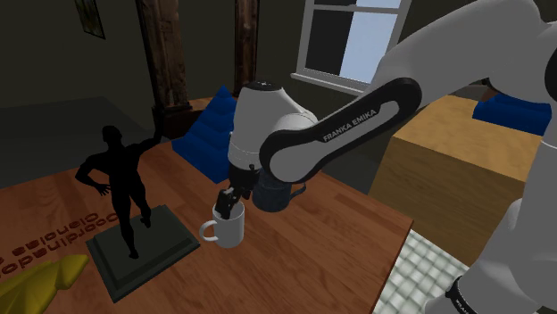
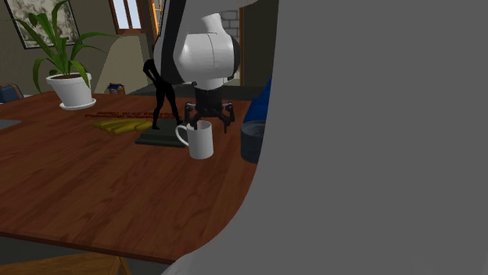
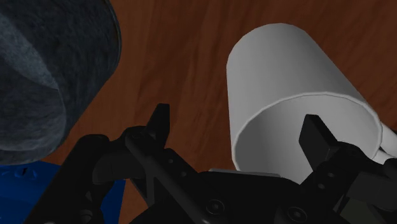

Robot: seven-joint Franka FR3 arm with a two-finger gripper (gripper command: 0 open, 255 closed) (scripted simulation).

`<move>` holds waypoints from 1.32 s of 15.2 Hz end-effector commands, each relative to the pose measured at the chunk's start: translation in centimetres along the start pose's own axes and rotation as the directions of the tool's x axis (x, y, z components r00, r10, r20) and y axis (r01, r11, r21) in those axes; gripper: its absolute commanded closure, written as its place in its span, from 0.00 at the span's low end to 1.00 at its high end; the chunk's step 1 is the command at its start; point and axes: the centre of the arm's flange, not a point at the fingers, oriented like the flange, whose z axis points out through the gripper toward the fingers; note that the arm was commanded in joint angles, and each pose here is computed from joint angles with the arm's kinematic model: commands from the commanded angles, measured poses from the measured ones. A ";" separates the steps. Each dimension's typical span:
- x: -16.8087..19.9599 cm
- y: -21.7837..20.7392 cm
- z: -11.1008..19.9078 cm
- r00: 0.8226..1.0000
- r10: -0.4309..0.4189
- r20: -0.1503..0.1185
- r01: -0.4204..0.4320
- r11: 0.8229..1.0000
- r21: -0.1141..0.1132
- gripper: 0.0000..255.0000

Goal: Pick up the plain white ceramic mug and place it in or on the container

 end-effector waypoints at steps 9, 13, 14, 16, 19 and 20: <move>-0.1 0.0 0.4 1.000 0.000 0.000 0.000 1.000 0.000 1.00; -0.1 0.0 0.4 1.000 0.000 0.000 0.000 1.000 0.000 1.00; -0.1 0.0 0.4 1.000 0.000 0.000 0.000 1.000 0.000 1.00; -0.1 0.0 0.4 1.000 0.000 0.000 0.000 1.000 0.000 1.00; 0.1 0.0 -0.6 1.000 0.000 0.000 0.000 1.000 0.000 1.00; 0.2 0.0 -1.1 1.000 0.000 0.000 0.000 1.000 0.000 1.00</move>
